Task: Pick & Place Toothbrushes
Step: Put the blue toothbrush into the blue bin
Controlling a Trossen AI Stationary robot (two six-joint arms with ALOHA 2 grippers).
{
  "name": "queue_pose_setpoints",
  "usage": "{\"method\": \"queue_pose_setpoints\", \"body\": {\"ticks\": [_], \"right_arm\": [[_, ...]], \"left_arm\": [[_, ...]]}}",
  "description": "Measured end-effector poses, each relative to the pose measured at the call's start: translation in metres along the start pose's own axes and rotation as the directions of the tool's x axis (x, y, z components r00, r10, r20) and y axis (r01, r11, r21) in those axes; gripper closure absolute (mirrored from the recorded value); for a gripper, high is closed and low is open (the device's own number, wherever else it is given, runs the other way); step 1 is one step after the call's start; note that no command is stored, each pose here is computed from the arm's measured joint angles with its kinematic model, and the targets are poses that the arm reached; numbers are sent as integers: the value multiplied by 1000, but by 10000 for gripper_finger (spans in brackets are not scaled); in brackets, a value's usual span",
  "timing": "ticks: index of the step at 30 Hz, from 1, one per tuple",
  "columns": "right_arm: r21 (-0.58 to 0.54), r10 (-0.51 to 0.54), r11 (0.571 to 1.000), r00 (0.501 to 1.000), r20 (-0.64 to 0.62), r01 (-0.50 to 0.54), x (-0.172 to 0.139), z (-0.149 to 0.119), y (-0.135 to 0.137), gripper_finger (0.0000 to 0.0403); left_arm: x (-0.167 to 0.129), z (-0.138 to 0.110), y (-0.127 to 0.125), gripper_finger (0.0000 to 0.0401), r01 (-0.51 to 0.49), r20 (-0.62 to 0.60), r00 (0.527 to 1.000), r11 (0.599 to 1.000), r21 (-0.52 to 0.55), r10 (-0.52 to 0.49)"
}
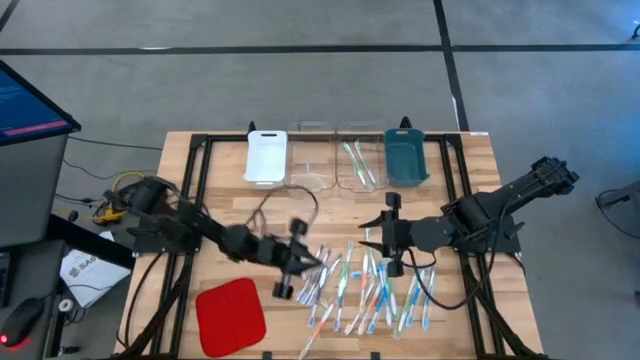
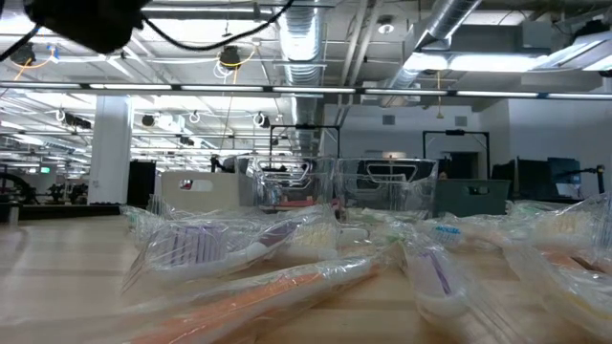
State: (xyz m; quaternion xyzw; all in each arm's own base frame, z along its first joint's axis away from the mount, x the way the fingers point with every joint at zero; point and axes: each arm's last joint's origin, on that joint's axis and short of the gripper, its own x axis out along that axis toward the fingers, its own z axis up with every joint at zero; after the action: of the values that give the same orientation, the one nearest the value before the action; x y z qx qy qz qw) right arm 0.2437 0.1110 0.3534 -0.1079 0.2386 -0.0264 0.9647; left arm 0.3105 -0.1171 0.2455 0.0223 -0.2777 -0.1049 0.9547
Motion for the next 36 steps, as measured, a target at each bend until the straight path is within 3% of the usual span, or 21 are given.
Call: {"method": "queue_pose_setpoints", "body": {"ticks": [3, 6, 10, 14, 16, 20, 26, 32, 36], "right_arm": [[34, 3, 999, 998, 58, -5, 0, 6, 0, 249], [41, 14, 999, 997, 82, -17, -2, 8, 3, 249], [69, 12, 997, 997, 80, -17, 1, 5, 4, 249], [232, -18, 973, 998, 68, 2, 15, -8, 0, 249], [348, -29, 937, 999, 35, 16, 21, -18, -1, 249], [592, 15, 805, 997, -74, 32, 28, -39, 0, 249], [855, 125, 487, 955, -268, 176, 18, -61, 17, 257], [914, 263, 242, 885, -384, 325, 2, -81, 74, 287], [877, 311, 116, 822, -478, 466, -4, -103, 115, 311]], "left_arm": [[4, 56, 15, 394, -33, 124, 992, 996, 81, 23], [-1, 100, 25, 395, -22, 132, 991, 990, 136, 4], [-17, 137, 35, 392, 18, -32, 999, 989, 146, -14], [-38, 147, 40, 392, 67, -256, 966, 991, 114, -36], [-48, 156, 42, 394, 73, -289, 956, 992, 103, -41], [-64, 173, 46, 395, 78, -309, 950, 992, 100, -44], [-78, 187, 48, 391, 75, -315, 948, 995, 70, -49], [-76, 183, 47, 394, 79, -331, 942, 996, 53, -57], [-72, 179, 46, 395, 78, -328, 943, 996, 52, -57]]}}
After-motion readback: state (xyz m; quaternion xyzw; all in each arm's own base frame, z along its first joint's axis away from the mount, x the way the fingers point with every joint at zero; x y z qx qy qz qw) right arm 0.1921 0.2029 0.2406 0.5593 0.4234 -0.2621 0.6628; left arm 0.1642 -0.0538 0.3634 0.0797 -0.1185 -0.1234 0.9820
